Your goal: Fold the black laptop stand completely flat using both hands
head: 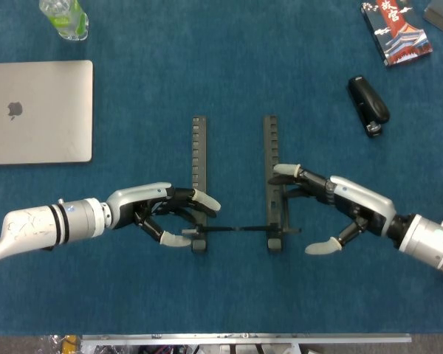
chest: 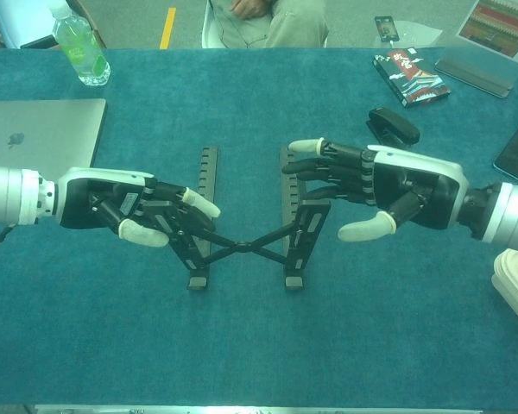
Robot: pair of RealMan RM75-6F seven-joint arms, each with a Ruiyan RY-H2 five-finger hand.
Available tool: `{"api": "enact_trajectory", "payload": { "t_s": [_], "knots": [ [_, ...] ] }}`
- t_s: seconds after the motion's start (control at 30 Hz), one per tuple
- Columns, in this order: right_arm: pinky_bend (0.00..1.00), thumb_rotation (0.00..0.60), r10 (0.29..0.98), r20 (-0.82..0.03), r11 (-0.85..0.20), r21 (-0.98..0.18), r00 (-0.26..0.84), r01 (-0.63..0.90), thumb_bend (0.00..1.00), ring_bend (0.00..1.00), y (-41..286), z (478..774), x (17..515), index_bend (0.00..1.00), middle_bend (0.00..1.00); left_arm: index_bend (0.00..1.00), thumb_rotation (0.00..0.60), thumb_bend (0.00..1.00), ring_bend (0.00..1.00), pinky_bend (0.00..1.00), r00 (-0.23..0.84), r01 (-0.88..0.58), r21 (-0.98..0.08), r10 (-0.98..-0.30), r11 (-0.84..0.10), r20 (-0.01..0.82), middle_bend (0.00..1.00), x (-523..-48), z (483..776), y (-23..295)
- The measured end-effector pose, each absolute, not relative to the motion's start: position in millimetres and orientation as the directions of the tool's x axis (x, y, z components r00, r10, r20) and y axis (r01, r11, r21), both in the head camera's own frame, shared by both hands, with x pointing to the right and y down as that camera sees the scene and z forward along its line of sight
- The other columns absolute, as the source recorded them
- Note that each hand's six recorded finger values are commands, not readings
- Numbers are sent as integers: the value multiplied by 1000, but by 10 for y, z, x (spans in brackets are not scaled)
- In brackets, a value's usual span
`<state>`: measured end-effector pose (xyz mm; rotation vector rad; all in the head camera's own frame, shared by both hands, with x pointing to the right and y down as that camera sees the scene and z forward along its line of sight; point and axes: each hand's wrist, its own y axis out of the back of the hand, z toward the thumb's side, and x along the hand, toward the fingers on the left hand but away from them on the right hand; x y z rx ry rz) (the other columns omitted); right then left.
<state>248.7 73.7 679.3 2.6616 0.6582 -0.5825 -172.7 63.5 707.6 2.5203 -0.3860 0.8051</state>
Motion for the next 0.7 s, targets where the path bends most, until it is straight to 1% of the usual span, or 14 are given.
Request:
{"api": "enact_trajectory", "payload": {
  "t_s": [0.7],
  "knots": [
    [104, 577, 300, -483, -832, 290, 823, 473, 66, 1, 934, 7004, 2524, 0, 122, 177, 570, 261, 90, 141, 778, -402, 328, -130, -855, 615, 187, -1757, 7088, 615]
  ]
}}
